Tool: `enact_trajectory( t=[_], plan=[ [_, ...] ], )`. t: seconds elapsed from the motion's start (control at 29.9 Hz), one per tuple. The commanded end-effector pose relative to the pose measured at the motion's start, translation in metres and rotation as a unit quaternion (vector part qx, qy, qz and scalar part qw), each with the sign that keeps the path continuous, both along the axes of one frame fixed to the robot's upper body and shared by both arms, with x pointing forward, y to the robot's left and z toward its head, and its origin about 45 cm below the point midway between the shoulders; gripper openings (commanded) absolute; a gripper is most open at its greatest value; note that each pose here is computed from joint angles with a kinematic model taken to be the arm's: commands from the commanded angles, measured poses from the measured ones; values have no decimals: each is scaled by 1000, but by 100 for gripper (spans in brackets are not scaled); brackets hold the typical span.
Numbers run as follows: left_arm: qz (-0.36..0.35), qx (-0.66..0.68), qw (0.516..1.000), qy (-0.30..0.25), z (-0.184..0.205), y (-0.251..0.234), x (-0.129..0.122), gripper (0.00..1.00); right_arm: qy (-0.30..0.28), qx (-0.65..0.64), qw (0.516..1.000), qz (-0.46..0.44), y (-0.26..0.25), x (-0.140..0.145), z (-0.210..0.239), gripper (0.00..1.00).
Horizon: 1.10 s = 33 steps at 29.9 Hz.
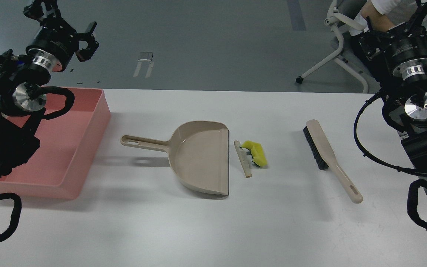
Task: Sweep and dump garbage into bin
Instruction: 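Lower the left gripper from above the pink bin toward the table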
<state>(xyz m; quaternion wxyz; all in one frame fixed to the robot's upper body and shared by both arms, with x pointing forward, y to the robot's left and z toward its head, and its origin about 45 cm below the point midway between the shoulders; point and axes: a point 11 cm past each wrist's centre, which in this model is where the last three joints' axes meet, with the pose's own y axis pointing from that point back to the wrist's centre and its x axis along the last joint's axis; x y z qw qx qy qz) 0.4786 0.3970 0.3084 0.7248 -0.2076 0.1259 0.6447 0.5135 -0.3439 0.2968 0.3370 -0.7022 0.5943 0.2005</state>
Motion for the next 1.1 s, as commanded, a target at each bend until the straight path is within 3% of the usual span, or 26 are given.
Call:
enact_trajectory(
  t=[0.0,0.23,0.47,0.63,0.73,0.9,1.07],
  plan=[
    [-1,-2,1000,-1,2,0,1,99,0,-1,1000,0,-1,0,1,100],
    [-25,-1,1000,-18,13,-15,-1,99,-7,4,1000,-2,0,1,4,100],
    [-65,37,996,-38,25,-14,-38,99,-37,-4,999,18,3,-8,15,100],
    [-101,37,992,-59,40,-11,-93,99,-28,-6,999,18,1,-15,1,100],
    [-117,53,990,-57,43,-14,-110,99,-24,-6,1000,16,-2,-17,-3,100],
    [-127,53,990,-40,31,-15,-160,99,-13,-11,1000,6,-13,-22,-13,100],
    [-134,34,990,11,-5,-17,-207,99,-13,-16,1000,3,-18,-23,-12,100]
  ],
)
